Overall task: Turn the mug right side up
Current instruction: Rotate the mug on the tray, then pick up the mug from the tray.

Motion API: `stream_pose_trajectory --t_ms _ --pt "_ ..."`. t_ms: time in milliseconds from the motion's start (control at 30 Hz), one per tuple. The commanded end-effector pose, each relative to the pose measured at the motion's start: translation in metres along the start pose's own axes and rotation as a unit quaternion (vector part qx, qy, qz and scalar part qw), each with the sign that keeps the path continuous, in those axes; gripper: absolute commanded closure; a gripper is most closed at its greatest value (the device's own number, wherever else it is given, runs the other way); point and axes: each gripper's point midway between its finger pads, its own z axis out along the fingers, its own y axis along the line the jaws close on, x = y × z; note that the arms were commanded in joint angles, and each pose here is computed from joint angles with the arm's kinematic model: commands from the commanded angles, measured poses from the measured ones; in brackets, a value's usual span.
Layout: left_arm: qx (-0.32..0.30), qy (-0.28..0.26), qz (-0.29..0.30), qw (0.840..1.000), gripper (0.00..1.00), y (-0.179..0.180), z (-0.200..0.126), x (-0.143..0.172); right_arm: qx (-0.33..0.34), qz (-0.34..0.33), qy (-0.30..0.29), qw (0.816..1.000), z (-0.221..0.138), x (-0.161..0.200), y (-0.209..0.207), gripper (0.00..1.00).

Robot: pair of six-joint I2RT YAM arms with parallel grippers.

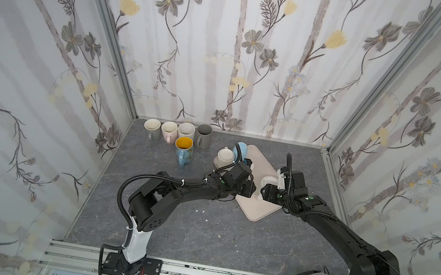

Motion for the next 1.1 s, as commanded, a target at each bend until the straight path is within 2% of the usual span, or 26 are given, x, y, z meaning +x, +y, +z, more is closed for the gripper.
stream_pose_trajectory --t_ms 0,233,333,567,700,867,1067 --pt "-0.005 -0.023 -0.007 1.0 0.63 0.008 -0.009 -0.003 0.044 0.013 0.018 0.999 0.007 0.006 -0.009 0.34" --pt "-0.007 -0.027 -0.013 1.0 0.62 0.023 -0.032 0.013 0.086 0.027 0.028 0.996 0.023 0.009 -0.025 0.34" --pt "-0.009 -0.03 -0.015 0.999 0.62 0.031 -0.043 0.018 0.092 0.032 0.039 0.994 0.031 0.01 -0.03 0.38" --pt "-0.024 -0.038 -0.022 0.999 0.62 0.05 -0.064 0.028 0.117 0.022 0.046 0.992 0.034 0.007 -0.038 0.65" --pt "-0.031 -0.042 -0.026 0.998 0.62 0.058 -0.072 0.032 0.133 0.008 0.053 0.99 0.032 0.009 -0.043 0.83" --pt "-0.035 -0.049 -0.032 0.998 0.62 0.063 -0.078 0.034 0.141 -0.013 0.053 0.989 0.025 0.007 -0.044 1.0" --pt "-0.028 -0.064 -0.038 0.997 0.61 0.061 -0.085 0.028 0.118 -0.023 0.008 0.993 0.007 -0.003 -0.036 1.0"
